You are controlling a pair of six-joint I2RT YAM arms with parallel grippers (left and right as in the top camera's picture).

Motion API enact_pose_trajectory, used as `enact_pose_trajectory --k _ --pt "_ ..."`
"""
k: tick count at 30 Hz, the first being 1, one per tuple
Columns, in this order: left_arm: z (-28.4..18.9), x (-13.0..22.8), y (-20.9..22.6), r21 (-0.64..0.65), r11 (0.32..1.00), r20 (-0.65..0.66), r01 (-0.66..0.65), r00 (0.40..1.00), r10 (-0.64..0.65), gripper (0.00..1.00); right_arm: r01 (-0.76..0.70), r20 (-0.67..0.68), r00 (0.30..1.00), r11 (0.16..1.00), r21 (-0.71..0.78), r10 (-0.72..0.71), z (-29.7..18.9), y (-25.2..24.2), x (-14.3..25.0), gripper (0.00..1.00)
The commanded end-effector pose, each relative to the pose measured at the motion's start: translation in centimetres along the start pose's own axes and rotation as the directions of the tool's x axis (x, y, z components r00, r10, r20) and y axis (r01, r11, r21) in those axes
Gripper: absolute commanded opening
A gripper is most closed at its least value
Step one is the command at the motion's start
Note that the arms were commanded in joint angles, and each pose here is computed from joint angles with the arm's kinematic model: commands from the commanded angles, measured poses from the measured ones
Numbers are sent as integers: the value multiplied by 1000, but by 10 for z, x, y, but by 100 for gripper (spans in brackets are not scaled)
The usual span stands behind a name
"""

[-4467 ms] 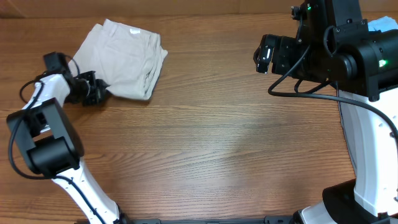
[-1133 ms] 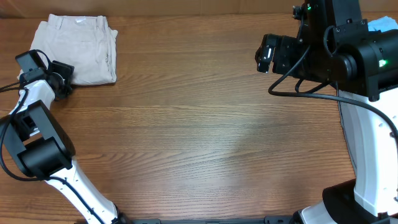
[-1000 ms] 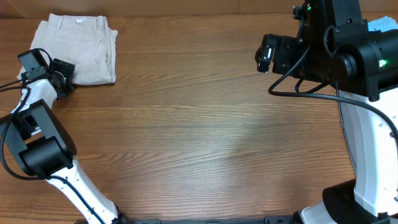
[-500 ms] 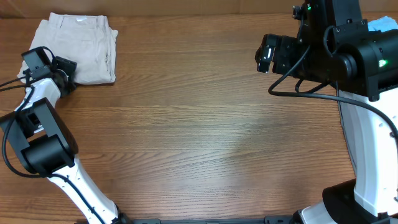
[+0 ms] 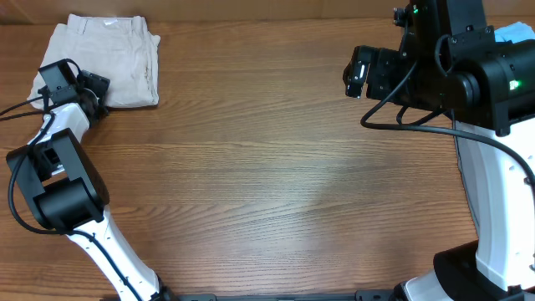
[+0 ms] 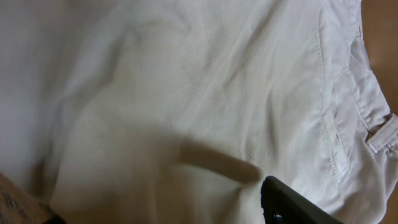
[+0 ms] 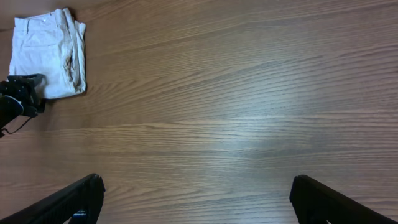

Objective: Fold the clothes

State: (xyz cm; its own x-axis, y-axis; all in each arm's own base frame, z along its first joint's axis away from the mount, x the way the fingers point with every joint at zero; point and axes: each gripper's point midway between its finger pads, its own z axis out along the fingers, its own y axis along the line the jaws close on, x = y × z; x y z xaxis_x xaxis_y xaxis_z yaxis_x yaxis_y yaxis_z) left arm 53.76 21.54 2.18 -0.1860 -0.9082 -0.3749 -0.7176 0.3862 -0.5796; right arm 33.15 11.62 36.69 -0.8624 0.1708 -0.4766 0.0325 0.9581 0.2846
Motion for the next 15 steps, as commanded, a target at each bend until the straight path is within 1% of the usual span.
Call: enact_pose_trajectory --k 1,2,5,7,8,11,15 --pt "21 42 25 -49 998 -106 26 994 -31 71 9 4 1000 1000 -1 -9 -1 1 0 100" --pt "21 44 24 -43 999 -114 26 993 -31 72 10 4 1000 1000 -1 -10 -1 1 0 100" --pt "19 43 28 -51 999 -129 19 991 -26 82 10 4 1000 1000 0 -10 -1 1 0 100" --pt "15 41 38 -83 997 -133 1 991 -12 94 10 4 1000 1000 0 -10 -1 1 0 100" --pt "14 39 42 -91 996 -139 -15 990 2 97 10 4 1000 1000 0 -10 -1 1 0 100" --pt "4 35 55 -133 991 -164 -27 986 5 100 10 4 1000 1000 1 -10 -1 1 0 100" --pt "-21 29 68 -190 982 -198 4 979 -43 100 10 6 1000 1000 3 -10 -1 0 0 100"
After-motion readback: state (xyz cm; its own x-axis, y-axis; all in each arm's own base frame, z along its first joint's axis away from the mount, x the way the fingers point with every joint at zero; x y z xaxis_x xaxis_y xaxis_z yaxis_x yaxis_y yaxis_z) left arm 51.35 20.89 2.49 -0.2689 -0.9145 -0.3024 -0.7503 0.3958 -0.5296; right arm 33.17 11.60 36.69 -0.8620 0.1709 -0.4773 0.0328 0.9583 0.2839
